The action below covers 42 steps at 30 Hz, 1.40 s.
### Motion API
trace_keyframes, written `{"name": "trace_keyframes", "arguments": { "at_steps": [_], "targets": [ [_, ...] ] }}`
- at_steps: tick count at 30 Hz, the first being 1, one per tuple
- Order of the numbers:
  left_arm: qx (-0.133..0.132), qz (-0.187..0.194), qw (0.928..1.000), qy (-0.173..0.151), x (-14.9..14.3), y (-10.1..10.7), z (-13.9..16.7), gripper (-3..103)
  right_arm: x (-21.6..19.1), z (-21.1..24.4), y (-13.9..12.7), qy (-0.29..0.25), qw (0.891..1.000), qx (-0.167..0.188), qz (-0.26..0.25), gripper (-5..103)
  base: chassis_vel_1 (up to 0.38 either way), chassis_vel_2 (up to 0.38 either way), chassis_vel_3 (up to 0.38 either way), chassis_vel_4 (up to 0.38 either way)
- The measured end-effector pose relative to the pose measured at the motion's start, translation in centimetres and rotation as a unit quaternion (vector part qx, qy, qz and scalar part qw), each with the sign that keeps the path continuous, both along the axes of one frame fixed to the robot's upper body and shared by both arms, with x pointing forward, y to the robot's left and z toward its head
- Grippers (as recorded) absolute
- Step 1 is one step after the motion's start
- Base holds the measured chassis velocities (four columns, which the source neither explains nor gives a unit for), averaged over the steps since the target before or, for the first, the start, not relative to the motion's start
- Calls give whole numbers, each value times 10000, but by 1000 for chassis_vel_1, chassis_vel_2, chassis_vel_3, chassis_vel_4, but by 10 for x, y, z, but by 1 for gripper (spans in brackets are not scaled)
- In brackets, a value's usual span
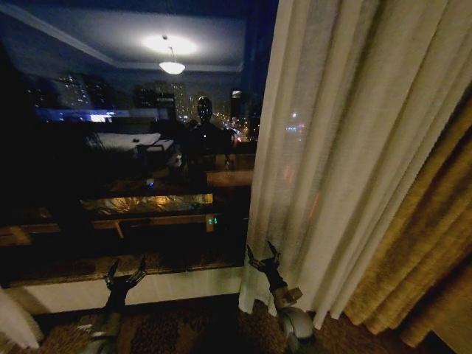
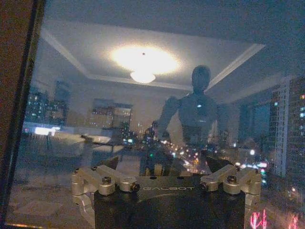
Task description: Open the curtains by pulling them apart, changing their state from closed to fully open.
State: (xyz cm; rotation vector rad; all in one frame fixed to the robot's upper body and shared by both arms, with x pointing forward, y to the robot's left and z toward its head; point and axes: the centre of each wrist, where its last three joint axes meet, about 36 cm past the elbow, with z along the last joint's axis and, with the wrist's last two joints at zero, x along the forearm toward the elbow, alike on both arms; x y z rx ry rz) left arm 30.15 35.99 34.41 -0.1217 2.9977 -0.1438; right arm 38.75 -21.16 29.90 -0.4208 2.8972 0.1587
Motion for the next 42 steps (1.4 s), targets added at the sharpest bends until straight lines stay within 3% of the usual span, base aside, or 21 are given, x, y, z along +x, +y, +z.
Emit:
{"name": "trace_keyframes", "arguments": {
  "at_steps": [13, 19, 24, 34, 36, 40, 42],
  "targets": [
    [0, 1, 10000, 0, 0, 0, 0, 100, 10, -1, -1, 2, 9997, -104, -215, 100, -30, 16, 22, -25],
    [0, 1, 10000, -1, 0, 0, 0, 100, 23, 2, 1, 41, 9975, -497, -491, 100, -77, 80, 66, -79],
    [1, 1, 10000, -1, 0, 0, 0, 100, 45, 7, 7, 187, 9959, -590, -661, 100, 0, 0, 0, 0],
    [0, 0, 10000, 0, 0, 0, 0, 100, 76, 3, 18, 231, 9957, -506, -745, 102, 0, 0, 0, 0],
    [0, 0, 10000, 0, 0, 0, 0, 100, 79, 1, 19, 219, 9965, -430, -688, 92, 0, 0, 0, 0],
    [0, 0, 10000, 0, 0, 0, 0, 100, 80, 2, 19, 217, 9969, -395, -645, 86, 0, 0, 0, 0],
    [0, 0, 10000, 0, 0, 0, 0, 100, 81, 3, 19, 201, 9971, -386, -632, 76, 0, 0, 0, 0]
  ]
}}
